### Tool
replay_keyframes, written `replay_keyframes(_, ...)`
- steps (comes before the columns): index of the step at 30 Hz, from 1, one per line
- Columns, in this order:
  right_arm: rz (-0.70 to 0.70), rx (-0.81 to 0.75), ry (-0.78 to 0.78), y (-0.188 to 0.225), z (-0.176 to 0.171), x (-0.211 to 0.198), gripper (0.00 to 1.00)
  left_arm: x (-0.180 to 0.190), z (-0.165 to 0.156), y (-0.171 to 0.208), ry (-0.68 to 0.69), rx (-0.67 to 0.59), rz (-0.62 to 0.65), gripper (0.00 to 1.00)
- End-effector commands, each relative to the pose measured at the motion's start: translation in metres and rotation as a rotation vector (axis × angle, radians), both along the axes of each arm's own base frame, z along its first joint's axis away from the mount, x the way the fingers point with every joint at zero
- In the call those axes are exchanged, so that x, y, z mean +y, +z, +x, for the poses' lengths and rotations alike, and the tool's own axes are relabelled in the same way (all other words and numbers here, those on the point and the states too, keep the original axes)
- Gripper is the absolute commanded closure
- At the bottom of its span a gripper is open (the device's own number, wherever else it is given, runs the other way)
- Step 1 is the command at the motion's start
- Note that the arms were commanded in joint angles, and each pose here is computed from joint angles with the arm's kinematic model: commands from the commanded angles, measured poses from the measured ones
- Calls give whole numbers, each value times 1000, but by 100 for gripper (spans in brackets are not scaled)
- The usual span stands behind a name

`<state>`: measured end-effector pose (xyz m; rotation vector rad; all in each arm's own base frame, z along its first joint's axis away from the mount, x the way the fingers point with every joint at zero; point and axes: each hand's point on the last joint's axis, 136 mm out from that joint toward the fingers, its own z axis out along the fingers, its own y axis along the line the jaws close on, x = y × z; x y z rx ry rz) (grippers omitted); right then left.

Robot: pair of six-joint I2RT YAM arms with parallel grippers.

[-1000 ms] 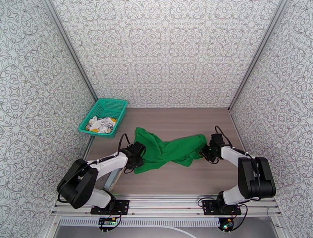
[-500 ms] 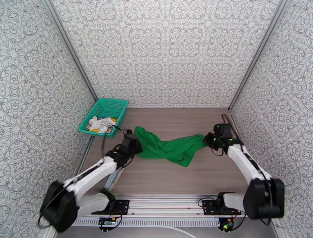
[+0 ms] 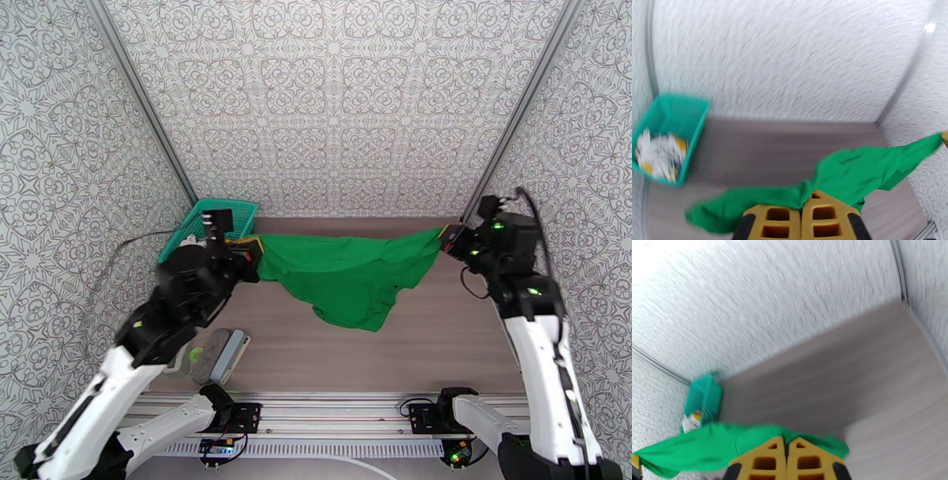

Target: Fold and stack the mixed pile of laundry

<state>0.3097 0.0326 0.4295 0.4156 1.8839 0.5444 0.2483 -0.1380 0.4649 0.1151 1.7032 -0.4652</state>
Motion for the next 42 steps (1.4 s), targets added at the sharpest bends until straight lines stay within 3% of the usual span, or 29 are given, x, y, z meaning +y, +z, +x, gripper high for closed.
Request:
replay_keyframes(1,-61,-99,-54,48,-38,-13,100,7,-35,53,-63,-141,75,100)
replay_keyframes(7,-101,-241,-70,107,-96,-17,100,5,-66,94,-150,-210,80,100)
replay_keyframes(11,-121,-277,-86,127,-124,-21,100,8,-62,99,-101,-181,103,100)
replay_keyframes(14,-132,-241,-100,124,-114,-24,100,14,-46,98,16,-148,150,100)
replay_keyframes(17,-131,-144,-65,104,-74,-18,100,18,-11,87,122,-66,241,100)
replay_keyframes(20,-114,-54,-4,78,-19,-7,100,18,47,59,57,122,111,100)
replay_keyframes(22,-114,4,5,56,19,-6,100,12,93,27,45,213,105,100)
replay_keyframes(28,-106,305,7,-80,160,-18,100,-5,240,-124,-36,559,37,98)
replay_keyframes(31,-108,429,-17,-161,221,-29,100,-6,306,-192,-58,650,-34,93)
replay_keyframes(32,-92,443,-8,-187,245,-32,100,-5,330,-208,-60,646,-62,89)
replay_keyframes(33,-74,452,2,-209,266,-34,100,-5,355,-234,-71,656,-91,78)
replay_keyframes(34,-66,466,-5,-227,280,-39,91,-4,372,-249,-67,654,-116,67)
replay_keyframes(36,-85,490,-37,-252,302,-54,63,2,398,-276,-47,656,-147,42)
replay_keyframes(39,-114,538,-46,-268,307,-66,47,12,410,-300,-12,671,-160,26)
replay_keyframes(42,-140,548,-54,-257,293,-68,41,26,395,-310,46,715,-113,22)
